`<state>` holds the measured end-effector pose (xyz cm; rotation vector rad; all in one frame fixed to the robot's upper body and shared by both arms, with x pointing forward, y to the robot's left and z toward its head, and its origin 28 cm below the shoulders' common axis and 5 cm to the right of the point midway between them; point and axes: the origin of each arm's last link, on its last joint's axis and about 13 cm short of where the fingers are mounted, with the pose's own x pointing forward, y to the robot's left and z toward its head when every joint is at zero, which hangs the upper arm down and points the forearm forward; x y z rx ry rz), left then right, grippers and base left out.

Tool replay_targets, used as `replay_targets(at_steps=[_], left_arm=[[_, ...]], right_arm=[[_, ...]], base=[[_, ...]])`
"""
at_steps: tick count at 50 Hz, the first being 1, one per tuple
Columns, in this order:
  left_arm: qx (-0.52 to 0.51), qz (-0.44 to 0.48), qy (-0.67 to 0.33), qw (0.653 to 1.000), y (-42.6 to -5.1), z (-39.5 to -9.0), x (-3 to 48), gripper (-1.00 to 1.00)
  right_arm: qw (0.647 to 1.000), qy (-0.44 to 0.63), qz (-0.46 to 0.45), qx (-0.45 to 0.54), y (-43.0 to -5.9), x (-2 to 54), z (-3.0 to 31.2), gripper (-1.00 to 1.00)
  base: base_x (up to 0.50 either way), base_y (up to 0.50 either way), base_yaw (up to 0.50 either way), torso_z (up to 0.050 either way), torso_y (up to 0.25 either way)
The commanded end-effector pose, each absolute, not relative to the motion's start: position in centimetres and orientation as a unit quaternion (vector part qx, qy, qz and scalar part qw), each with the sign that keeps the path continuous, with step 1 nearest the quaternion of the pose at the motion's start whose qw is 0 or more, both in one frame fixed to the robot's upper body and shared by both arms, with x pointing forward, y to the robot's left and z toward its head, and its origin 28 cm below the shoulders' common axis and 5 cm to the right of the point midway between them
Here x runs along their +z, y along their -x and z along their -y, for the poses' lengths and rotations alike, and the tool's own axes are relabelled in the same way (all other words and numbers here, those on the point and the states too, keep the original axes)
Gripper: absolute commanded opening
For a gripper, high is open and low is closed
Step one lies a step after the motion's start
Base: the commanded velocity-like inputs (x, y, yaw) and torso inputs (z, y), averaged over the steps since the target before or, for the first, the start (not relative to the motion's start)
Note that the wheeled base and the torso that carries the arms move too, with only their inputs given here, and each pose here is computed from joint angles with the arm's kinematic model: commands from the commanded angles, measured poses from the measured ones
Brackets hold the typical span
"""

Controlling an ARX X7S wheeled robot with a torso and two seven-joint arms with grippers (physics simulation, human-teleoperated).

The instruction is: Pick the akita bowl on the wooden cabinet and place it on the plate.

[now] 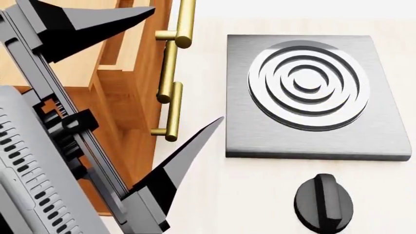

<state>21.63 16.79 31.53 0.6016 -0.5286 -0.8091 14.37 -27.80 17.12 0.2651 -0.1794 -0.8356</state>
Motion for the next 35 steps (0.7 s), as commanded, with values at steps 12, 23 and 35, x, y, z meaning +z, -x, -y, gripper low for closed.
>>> replay_targets(at_steps=[12,23,35], left_arm=[[-0.383,0.248,-0.283,0.844,-21.8,-16.8,31.3,1.00],[-0.383,0.245,-0.282,0.844,-21.9,-16.8,31.1,1.00],[-0.386,0.242,-0.282,0.844,-22.2,-16.7,30.9,1.00]], right_arm=[[0.888,-0.178,0.073,-0.418,-14.7,14.9,29.0,-1.00],[0.877,-0.217,0.055,-0.425,-14.6,12.8,29.6,-1.00],[0.877,-0.258,0.062,-0.400,-15.0,12.4,29.6,-1.00]], base=[[0.00,0.00,0.00,0.001,0.000],[0.00,0.00,0.00,0.000,0.001],[0.00,0.00,0.00,0.000,0.000]])
